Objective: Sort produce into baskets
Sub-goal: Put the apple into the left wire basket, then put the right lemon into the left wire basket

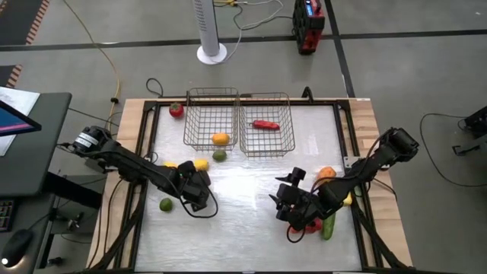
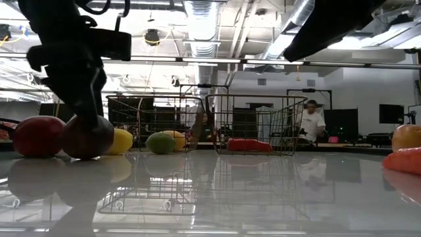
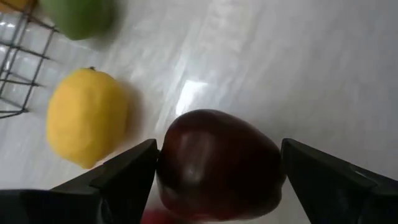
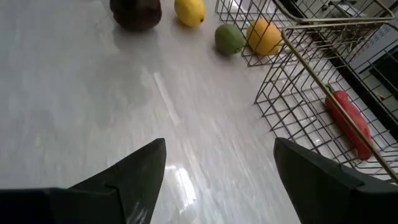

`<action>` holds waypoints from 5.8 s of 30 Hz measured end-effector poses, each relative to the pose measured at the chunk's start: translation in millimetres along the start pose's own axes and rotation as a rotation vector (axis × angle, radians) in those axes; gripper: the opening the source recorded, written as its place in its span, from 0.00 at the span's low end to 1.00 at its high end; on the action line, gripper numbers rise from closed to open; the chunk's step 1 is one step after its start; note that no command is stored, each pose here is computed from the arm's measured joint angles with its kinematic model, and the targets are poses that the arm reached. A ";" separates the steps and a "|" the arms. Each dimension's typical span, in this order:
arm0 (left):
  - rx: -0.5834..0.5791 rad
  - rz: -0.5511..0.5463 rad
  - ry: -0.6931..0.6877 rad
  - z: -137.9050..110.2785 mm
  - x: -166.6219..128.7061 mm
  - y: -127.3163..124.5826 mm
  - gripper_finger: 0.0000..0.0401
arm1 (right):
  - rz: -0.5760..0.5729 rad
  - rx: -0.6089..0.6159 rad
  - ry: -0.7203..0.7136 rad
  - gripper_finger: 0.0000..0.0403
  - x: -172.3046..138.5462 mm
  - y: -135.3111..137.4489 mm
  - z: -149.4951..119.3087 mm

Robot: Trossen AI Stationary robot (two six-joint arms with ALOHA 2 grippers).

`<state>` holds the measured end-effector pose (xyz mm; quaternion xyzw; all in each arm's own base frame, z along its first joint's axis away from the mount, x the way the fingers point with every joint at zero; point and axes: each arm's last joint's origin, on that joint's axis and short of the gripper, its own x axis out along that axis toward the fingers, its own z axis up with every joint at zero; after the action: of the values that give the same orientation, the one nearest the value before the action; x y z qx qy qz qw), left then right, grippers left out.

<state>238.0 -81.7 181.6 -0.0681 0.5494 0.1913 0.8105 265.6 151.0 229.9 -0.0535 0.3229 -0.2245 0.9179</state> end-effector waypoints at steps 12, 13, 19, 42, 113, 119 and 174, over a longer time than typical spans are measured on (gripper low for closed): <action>0.175 -0.040 0.033 -1.2 0.0 -0.9 0.92 | -0.001 0.000 0.000 0.80 0.3 -0.2 0.1; 0.183 -0.039 0.033 -1.3 0.0 -0.9 0.94 | -0.001 0.000 0.000 0.80 0.3 -0.2 0.1; 0.222 -0.026 0.052 -3.1 0.0 0.7 0.96 | -0.002 -0.002 0.000 0.80 0.3 -0.2 0.1; 0.223 0.052 0.128 -5.7 18.4 -1.0 0.89 | 0.001 -0.002 -0.010 0.80 1.7 -0.5 2.7; 0.253 0.188 0.000 77.2 -58.3 50.4 0.97 | -0.005 -0.002 0.020 0.81 -8.1 -19.5 7.7; 0.255 0.168 0.014 49.1 -43.0 27.0 0.97 | 0.001 0.008 0.012 0.81 -8.0 -18.8 8.7; 0.187 0.137 0.008 63.0 -25.0 56.4 0.32 | 0.008 0.019 0.001 0.81 -8.0 -17.9 10.1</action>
<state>262.6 -15.6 234.5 0.0444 0.5713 0.1939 0.7962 259.6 138.1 246.8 -0.0431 0.3215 -0.2240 0.9190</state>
